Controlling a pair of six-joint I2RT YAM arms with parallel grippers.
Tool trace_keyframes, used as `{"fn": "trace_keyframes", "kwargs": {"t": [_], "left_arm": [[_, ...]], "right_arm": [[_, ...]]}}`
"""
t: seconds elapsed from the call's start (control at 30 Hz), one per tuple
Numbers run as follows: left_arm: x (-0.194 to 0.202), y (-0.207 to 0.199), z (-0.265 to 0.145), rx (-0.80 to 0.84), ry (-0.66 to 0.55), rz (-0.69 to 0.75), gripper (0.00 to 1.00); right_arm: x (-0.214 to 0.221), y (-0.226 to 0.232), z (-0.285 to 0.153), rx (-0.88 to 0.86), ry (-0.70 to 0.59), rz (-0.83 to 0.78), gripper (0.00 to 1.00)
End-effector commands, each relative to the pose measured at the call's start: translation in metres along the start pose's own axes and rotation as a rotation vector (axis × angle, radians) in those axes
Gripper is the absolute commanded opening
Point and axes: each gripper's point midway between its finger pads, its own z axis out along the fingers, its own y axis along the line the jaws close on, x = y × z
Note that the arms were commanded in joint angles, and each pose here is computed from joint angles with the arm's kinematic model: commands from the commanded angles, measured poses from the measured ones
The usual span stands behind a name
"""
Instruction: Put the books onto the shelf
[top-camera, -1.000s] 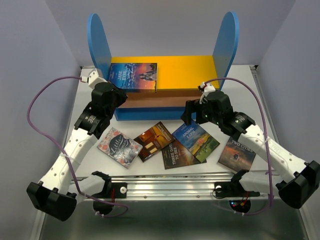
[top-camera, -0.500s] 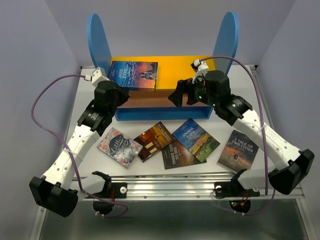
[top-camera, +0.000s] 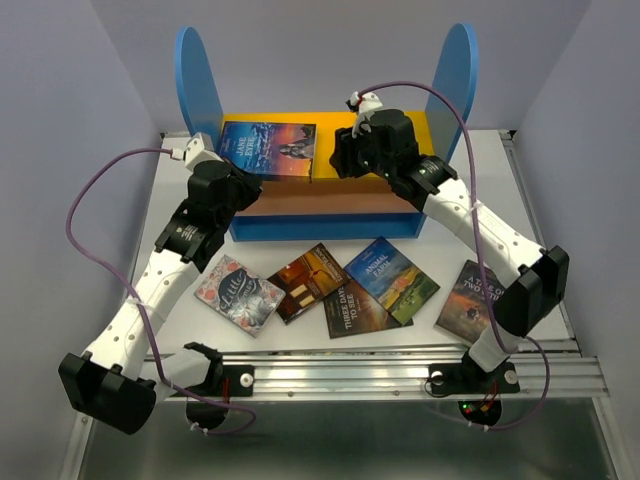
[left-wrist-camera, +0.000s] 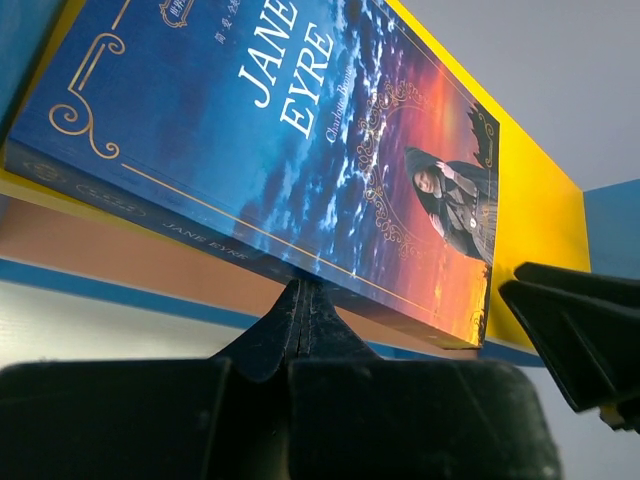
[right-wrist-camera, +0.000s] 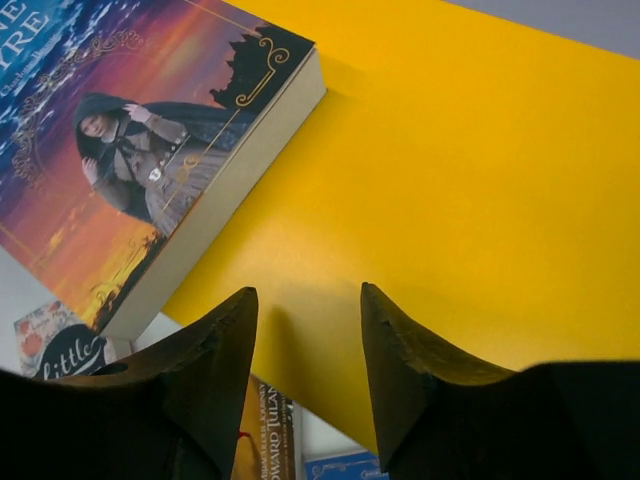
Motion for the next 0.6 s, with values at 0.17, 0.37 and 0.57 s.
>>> {"fn": "trace_keyframes", "kwargs": {"t": [0.17, 0.37, 0.57], "left_arm": [[-0.017, -0.017, -0.005, 0.075, -0.059, -0.030, 0.00], [-0.019, -0.016, -0.005, 0.069, -0.067, -0.027, 0.00], [-0.019, -0.013, -0.002, 0.053, -0.071, -0.024, 0.00]], "right_arm": [[-0.028, 0.013, 0.025, -0.081, -0.050, -0.101, 0.41], [-0.019, 0.024, 0.041, -0.145, -0.018, -0.093, 0.38], [-0.013, 0.033, 0.056, -0.179, 0.001, -0.094, 0.37]]}}
